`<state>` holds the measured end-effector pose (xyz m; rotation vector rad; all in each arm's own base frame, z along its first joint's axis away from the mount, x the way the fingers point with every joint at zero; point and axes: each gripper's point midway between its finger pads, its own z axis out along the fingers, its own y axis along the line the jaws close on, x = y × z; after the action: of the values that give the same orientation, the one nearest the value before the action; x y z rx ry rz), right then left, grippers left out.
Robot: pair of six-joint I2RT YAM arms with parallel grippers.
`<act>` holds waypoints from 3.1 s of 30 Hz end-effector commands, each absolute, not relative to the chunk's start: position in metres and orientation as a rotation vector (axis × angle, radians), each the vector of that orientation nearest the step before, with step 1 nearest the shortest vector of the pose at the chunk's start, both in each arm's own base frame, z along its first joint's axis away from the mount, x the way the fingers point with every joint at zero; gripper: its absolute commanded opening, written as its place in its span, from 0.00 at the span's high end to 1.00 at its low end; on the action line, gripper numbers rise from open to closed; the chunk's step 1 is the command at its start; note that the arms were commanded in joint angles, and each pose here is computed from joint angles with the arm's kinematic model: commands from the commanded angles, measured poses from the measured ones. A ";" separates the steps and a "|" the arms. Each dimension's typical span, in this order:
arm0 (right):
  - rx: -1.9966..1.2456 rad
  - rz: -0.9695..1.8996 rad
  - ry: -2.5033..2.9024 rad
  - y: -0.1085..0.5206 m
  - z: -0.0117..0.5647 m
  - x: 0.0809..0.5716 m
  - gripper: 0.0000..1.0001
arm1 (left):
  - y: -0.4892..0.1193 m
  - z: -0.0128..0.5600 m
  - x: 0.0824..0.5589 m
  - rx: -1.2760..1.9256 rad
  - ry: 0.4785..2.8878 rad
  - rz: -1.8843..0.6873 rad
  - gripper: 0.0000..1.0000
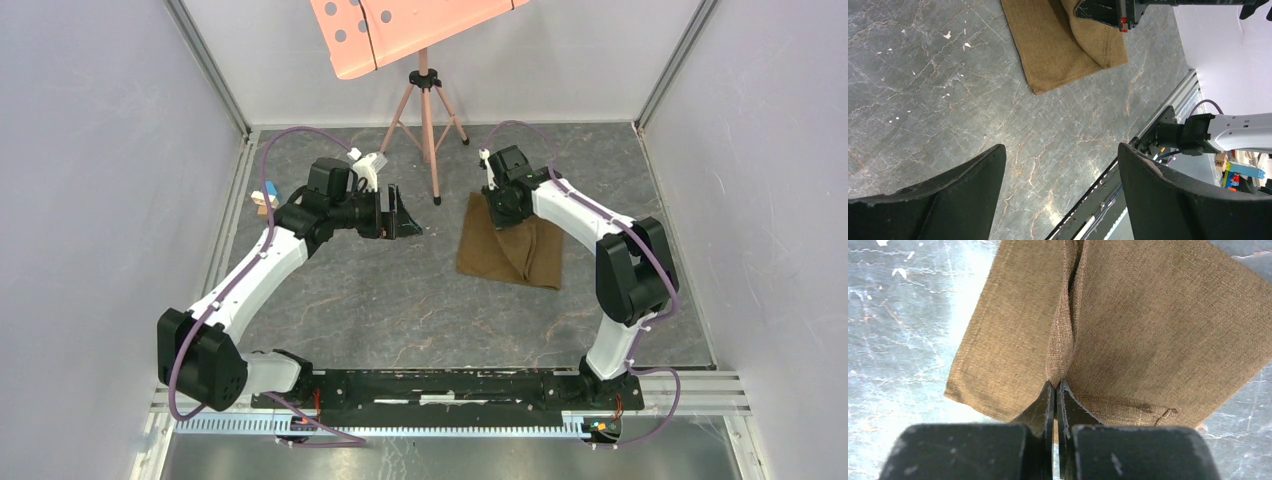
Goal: Fold the napkin into a case and place the utensils inside
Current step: Fold the rectangle-folded napkin at the center of the board.
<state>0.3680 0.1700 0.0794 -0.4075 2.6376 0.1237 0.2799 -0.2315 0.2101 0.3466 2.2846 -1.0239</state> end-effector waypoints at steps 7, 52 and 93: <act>-0.401 0.221 2.611 0.205 0.088 0.381 1.00 | -0.225 0.217 0.282 0.412 2.217 -0.969 0.11; -0.050 1.052 2.336 0.133 0.068 0.332 0.22 | -0.221 0.204 0.280 0.394 2.232 -0.951 0.11; -0.350 1.037 2.371 0.184 0.069 0.301 0.42 | -0.231 0.180 0.282 0.361 2.317 -1.017 0.11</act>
<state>0.2894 0.2090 0.0581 -0.3206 2.3762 1.2099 0.2799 -0.2226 0.1886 0.3309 2.3156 -0.9616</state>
